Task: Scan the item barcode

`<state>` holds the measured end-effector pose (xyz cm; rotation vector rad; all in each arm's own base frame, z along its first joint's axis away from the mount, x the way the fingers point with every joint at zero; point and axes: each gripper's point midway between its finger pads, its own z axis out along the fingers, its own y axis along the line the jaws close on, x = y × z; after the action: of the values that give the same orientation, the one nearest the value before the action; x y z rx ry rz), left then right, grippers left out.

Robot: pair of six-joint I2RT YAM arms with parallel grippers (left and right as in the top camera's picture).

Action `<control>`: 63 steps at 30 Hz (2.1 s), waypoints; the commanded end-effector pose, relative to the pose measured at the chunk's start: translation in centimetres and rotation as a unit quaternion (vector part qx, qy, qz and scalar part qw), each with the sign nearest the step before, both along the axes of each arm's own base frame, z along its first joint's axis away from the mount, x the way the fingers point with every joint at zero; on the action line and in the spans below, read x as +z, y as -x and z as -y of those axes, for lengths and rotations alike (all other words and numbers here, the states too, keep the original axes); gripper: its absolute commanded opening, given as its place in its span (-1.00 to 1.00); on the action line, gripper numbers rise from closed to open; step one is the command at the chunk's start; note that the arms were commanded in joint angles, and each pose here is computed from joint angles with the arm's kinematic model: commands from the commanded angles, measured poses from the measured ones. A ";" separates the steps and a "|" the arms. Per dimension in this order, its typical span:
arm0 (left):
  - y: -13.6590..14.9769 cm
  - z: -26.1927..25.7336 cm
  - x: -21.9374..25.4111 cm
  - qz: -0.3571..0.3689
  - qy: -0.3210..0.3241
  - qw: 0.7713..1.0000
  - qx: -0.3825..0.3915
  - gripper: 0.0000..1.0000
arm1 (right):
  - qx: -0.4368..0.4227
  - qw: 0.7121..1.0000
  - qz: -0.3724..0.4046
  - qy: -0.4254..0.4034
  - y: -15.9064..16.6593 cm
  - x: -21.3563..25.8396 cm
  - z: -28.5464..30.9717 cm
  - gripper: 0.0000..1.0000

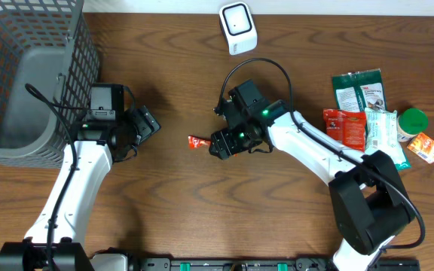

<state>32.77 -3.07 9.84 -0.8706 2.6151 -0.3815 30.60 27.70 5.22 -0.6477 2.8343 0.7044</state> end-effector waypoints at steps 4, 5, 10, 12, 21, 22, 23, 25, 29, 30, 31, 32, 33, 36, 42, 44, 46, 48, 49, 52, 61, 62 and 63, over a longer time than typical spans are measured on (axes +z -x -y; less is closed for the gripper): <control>-0.2 -0.6 0.2 0.004 -0.011 1.000 0.005 0.75 | 0.005 0.998 0.050 0.034 -1.5 0.5 1.1 0.40; -0.2 -0.6 0.2 0.004 -0.011 1.000 0.005 0.75 | 0.005 0.998 0.048 0.036 -1.4 0.5 1.1 0.39; -0.2 -0.6 0.2 0.004 -0.011 1.000 0.005 0.75 | 0.017 0.998 0.059 0.032 -1.6 0.7 0.7 -0.05; -0.2 -0.5 0.3 0.004 -0.005 1.000 0.006 0.75 | 0.025 0.997 0.071 0.027 -1.9 1.1 0.3 -0.38; -0.2 -0.5 0.3 0.004 -0.006 1.000 0.006 0.75 | 0.048 0.991 0.125 -0.016 -2.7 3.0 -3.9 -0.85; -0.2 -0.5 0.3 0.004 -0.006 1.000 0.006 0.75 | 0.052 0.991 0.126 -0.016 -2.5 2.9 -4.2 -0.85; -0.2 -0.5 0.3 0.004 -0.006 1.000 0.007 0.75 | 0.052 0.991 0.125 -0.013 -2.4 2.6 -4.5 -0.86; -0.2 -0.5 0.3 0.004 -0.006 1.000 0.006 0.75 | 0.050 0.990 0.130 0.009 -2.4 1.4 -4.6 -0.86; -0.2 -0.5 0.3 0.004 -0.006 1.000 0.006 0.76 | 0.049 0.988 0.141 0.033 -2.7 -0.1 -4.8 -0.88; -0.2 -0.5 0.3 0.004 -0.006 1.000 0.006 0.75 | 0.049 0.988 0.141 0.033 -2.8 -0.4 -5.0 -0.88; -0.2 -0.5 0.3 0.004 -0.006 1.000 0.007 0.75 | 0.050 0.988 0.141 0.032 -2.8 -0.7 -5.2 -0.89; -0.2 -0.5 0.3 0.004 -0.006 1.000 0.006 0.75 | 0.047 0.989 0.138 0.032 -2.8 -1.0 -5.3 -0.88; -0.2 -0.5 0.3 0.004 -0.006 1.000 0.006 0.75 | 0.047 0.989 0.136 0.034 -2.8 -1.4 -5.3 -0.89; -0.2 -0.5 0.3 0.004 -0.006 1.000 0.006 0.75 | 0.040 0.990 0.126 0.042 -2.8 -2.4 -5.1 -0.91; -0.2 -0.5 0.3 0.004 -0.006 1.000 0.006 0.76 | 0.032 0.988 0.131 0.068 -3.5 -4.5 -4.5 -0.93; -0.2 -0.5 0.3 0.004 -0.006 1.000 0.006 0.75 | 0.034 0.989 0.125 0.073 -3.3 -5.2 -4.5 -0.93; -0.2 -0.5 0.3 0.004 -0.006 1.000 0.006 0.75 | 0.035 0.989 0.125 0.074 -3.2 -5.3 -4.6 -0.92; -0.2 -0.5 0.3 0.004 -0.006 1.000 0.006 0.76 | 0.034 0.989 0.128 0.072 -3.4 -5.2 -4.7 -0.88; -0.2 -0.5 0.3 0.004 -0.006 1.000 0.006 0.76 | 0.034 0.988 0.131 0.070 -3.5 -5.1 -4.8 -0.83; -0.2 -0.5 0.3 0.004 -0.006 1.000 0.006 0.75 | 0.030 0.986 0.152 0.056 -4.8 -3.5 -5.3 -0.60; -0.2 -0.5 0.3 0.004 -0.006 1.000 0.006 0.75 | 0.016 0.981 0.191 0.019 -5.9 3.9 -6.1 -0.62; -0.2 -0.5 0.3 0.004 -0.006 1.000 0.006 0.75 | 0.014 0.983 0.183 0.022 -5.6 3.8 -6.0 -0.69; -0.2 -0.5 0.3 0.004 -0.006 1.000 0.006 0.75 | 0.011 0.986 0.164 0.032 -4.7 3.1 -5.8 -0.83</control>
<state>32.78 -3.01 9.83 -0.8718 2.6136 -0.3773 35.83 33.42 6.74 -0.7685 2.5459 0.4487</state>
